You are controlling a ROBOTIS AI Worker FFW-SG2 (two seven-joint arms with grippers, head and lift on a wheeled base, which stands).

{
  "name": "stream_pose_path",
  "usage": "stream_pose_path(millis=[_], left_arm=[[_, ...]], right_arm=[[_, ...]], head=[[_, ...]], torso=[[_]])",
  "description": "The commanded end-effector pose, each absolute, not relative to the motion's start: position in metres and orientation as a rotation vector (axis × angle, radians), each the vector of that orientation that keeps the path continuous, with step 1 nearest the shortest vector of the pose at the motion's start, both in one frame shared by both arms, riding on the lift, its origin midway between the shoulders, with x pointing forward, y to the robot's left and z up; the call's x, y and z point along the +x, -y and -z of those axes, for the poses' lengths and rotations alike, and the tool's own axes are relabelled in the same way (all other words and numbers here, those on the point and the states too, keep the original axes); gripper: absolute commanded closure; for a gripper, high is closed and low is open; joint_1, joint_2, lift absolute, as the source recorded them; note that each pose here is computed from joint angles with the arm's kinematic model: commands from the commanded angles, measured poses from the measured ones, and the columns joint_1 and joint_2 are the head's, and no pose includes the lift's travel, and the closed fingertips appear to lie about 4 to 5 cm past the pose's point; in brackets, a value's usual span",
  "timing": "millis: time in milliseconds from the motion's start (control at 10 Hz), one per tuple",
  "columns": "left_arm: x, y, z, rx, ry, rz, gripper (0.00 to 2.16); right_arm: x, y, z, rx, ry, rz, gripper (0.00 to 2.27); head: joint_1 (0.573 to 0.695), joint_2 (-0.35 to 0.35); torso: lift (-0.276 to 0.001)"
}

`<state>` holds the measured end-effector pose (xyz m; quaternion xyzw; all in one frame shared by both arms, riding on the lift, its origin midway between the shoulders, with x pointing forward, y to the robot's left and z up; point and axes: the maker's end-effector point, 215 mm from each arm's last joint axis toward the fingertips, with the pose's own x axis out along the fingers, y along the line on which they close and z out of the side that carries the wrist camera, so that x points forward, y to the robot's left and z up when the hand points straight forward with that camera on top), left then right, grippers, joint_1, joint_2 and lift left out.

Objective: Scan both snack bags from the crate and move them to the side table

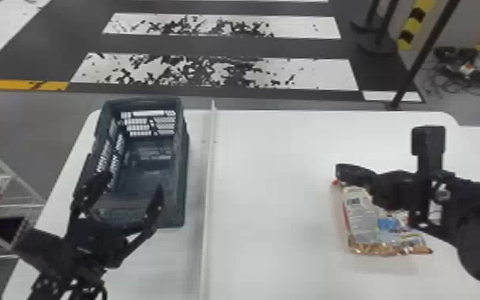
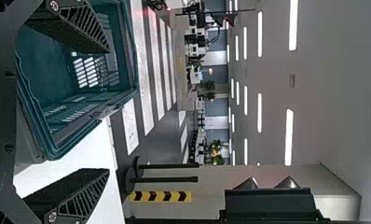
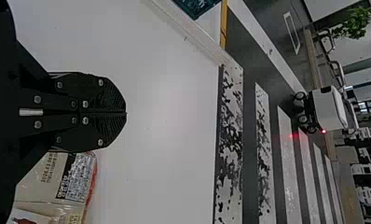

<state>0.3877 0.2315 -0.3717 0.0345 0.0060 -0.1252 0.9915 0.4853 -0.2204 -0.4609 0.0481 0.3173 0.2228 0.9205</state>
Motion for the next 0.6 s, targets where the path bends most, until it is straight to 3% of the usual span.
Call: stream_pose_path(millis=[0,500], left_arm=[[0.387,-0.234,0.371,0.072,-0.012,0.246,0.09],[0.388,-0.237,0.374,0.070,-0.016,0.242,0.09]], right_arm=[[0.489,0.223,0.474,0.055,-0.679,-0.435,2.24],[0.488,0.258,0.512,-0.041,-0.725,-0.342,2.24]], head=[[0.695,0.015],[0.695,-0.017]], torso=[[-0.075],[-0.075]])
